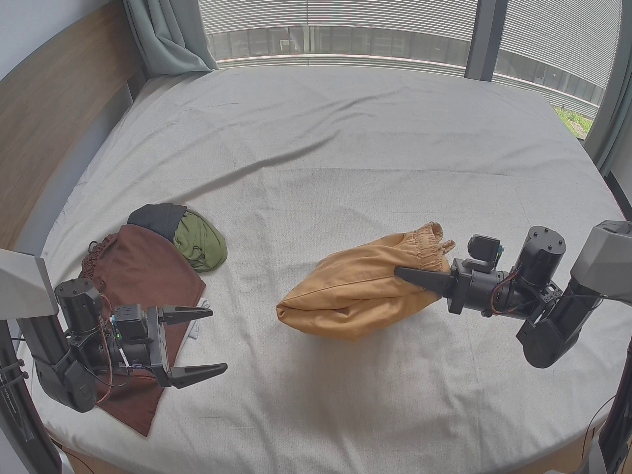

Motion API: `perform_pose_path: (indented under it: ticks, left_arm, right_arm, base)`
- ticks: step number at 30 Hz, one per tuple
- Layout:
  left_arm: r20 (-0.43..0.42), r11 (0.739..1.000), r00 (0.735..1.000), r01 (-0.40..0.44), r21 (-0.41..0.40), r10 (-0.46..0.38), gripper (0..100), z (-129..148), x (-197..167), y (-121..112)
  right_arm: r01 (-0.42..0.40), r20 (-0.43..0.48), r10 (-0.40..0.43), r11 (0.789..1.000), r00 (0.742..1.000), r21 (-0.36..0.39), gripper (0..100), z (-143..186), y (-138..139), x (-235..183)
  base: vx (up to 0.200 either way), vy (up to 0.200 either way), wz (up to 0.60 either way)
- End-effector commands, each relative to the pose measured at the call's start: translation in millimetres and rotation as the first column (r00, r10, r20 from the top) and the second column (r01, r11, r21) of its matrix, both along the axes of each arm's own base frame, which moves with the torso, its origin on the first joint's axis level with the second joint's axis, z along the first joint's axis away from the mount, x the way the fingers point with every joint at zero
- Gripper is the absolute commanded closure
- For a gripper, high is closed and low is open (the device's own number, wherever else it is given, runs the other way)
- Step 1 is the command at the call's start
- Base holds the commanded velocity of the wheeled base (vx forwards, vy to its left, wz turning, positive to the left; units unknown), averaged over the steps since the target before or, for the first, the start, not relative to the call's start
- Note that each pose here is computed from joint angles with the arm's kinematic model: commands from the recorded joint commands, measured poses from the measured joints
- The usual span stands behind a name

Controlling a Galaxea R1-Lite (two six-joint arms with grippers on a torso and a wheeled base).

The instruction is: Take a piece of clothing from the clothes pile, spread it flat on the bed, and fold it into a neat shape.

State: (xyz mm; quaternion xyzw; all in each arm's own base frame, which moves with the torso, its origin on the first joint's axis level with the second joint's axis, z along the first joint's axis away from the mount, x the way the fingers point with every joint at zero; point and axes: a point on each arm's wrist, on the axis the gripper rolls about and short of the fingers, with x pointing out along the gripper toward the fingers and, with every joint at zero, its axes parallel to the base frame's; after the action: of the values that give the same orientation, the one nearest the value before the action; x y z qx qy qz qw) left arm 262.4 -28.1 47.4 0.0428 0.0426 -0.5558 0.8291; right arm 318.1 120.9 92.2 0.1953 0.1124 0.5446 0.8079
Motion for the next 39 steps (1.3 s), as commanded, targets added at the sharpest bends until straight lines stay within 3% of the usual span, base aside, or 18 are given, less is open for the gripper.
perform_pose_path:
  ticks: [1, 22, 39]
  left_arm:
    - [0.000, 1.000, 1.000, 0.000, 0.000, 0.000, 0, 0.0, 0.0, 0.0]
    - [-0.011, 1.000, 1.000, 0.002, 0.001, -0.002, 0, -2.1, -1.5, -0.4]
    - [-0.014, 1.000, 1.000, -0.003, 0.001, 0.003, 0, -2.5, -2.1, 0.9]
  right_arm:
    - [-0.006, 0.024, 0.006, 1.000, 1.000, 0.011, 100, 4.4, 1.2, 6.9]
    - [-0.005, 0.022, 0.004, 0.999, 1.000, 0.041, 100, -14.2, 3.1, 52.8]
    - [-0.031, 0.081, 0.024, 0.995, 0.996, 0.095, 100, 0.0, 9.5, 81.4]
  base:
    - [0.000, 0.000, 0.00]
    - [0.000, 0.000, 0.00]
    - [0.000, 0.000, 0.00]
